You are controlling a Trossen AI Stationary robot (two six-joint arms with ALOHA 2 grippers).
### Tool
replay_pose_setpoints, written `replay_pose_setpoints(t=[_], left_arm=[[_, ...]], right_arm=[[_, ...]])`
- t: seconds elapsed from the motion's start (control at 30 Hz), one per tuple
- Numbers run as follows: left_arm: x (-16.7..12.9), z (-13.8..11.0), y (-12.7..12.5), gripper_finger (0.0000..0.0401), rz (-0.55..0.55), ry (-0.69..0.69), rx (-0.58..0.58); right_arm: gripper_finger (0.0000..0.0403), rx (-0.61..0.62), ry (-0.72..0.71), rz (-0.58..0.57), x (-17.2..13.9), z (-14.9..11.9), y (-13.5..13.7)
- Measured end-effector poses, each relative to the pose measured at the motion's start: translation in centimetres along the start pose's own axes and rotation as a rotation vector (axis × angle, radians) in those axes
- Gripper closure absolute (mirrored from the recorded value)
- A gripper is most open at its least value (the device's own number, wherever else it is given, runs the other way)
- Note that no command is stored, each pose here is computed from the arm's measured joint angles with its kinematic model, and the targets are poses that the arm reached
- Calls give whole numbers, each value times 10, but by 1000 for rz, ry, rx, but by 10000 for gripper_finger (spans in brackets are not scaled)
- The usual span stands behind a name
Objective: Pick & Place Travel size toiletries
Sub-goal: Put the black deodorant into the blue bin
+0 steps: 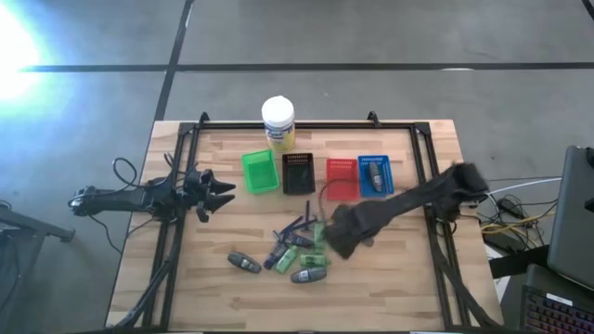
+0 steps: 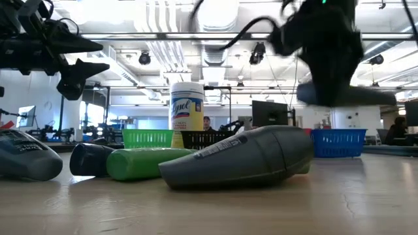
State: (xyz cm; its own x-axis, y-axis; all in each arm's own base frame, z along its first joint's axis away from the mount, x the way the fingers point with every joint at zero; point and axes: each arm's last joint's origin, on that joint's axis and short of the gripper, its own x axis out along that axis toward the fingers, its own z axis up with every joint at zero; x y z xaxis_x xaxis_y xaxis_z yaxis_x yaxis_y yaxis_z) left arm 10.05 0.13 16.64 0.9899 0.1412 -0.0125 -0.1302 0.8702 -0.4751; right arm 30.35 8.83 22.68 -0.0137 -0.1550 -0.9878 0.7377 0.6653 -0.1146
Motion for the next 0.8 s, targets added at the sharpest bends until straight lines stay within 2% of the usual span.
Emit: replay_pose_setpoints(t=[0.17, 0.27, 0.37, 0.53, 0.67, 0.8], left_arm=[[0, 0, 0, 183, 0, 0, 0], [0, 0, 0, 183, 0, 0, 0], [0, 0, 0, 183, 0, 0, 0], [0, 0, 0, 183, 0, 0, 0], [0, 0, 0, 183, 0, 0, 0], [0, 0, 0, 183, 0, 0, 0]], right_arm=[[203, 390, -46, 14, -32, 12, -72], [203, 588, -101, 59, -32, 19, -117], [203, 710, -147, 87, -21, 26, -153], [203, 775, -194, 114, 1, 37, -183], [202, 757, -194, 87, 17, 49, -192], [179, 714, -160, 33, 31, 60, -196]])
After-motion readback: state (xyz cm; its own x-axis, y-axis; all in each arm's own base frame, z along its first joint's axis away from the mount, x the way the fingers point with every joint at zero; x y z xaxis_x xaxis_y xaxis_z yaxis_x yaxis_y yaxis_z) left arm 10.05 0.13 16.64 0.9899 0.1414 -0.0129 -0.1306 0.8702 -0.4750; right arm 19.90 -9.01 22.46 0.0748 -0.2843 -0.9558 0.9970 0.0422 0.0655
